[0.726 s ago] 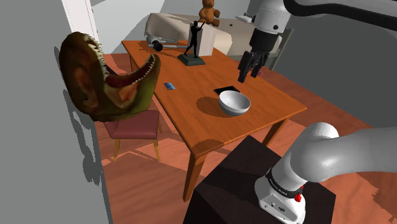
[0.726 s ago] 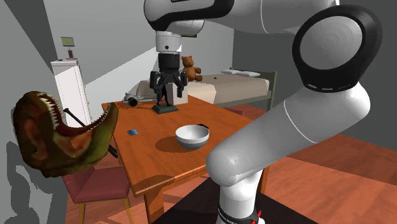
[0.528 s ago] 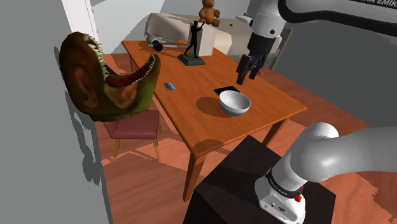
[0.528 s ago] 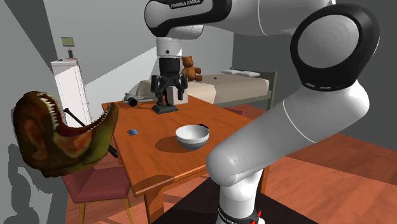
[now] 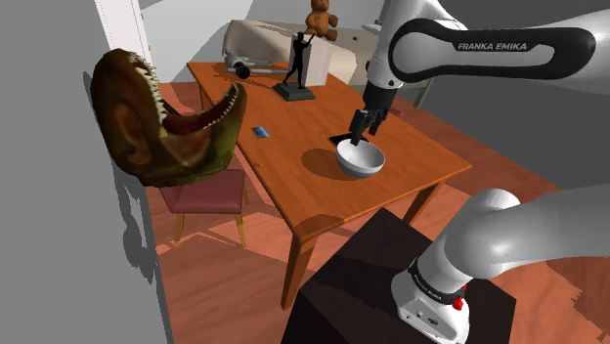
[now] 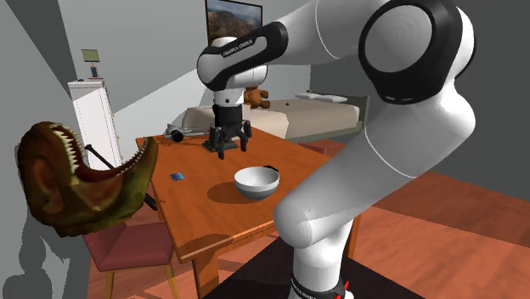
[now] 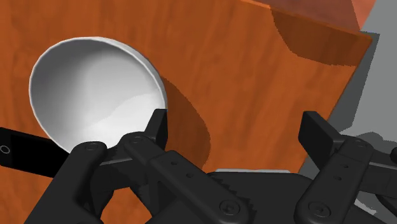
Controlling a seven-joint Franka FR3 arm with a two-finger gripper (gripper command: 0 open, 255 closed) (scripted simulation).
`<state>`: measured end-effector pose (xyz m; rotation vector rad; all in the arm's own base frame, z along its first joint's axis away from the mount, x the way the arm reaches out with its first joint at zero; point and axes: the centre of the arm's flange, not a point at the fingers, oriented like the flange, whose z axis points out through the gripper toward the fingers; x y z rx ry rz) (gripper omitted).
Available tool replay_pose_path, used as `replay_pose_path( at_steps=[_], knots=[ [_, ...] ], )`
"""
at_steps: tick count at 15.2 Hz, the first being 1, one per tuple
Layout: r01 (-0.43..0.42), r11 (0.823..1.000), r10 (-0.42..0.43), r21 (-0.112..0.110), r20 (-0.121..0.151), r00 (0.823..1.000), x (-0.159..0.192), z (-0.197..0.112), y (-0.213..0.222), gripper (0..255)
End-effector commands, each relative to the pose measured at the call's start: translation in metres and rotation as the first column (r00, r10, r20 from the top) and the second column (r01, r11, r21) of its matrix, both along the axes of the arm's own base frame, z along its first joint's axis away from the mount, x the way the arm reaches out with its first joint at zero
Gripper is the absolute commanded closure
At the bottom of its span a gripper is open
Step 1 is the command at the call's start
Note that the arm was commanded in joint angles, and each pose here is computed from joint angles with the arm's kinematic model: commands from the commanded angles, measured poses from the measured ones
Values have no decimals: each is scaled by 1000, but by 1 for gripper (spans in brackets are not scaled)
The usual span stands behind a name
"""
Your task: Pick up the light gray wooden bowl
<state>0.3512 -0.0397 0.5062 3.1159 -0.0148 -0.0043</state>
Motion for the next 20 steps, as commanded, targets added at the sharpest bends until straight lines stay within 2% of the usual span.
replay_pose_path(
  at_steps=[1, 11, 20],
  knots=[
    [-6, 1000, 6, -17, 5, 1000, 7, -20, -10, 0],
    [-28, 995, 30, -98, 18, 999, 56, -118, -65, 0],
    [-28, 995, 30, -98, 18, 999, 56, -158, -65, 0]
  ],
)
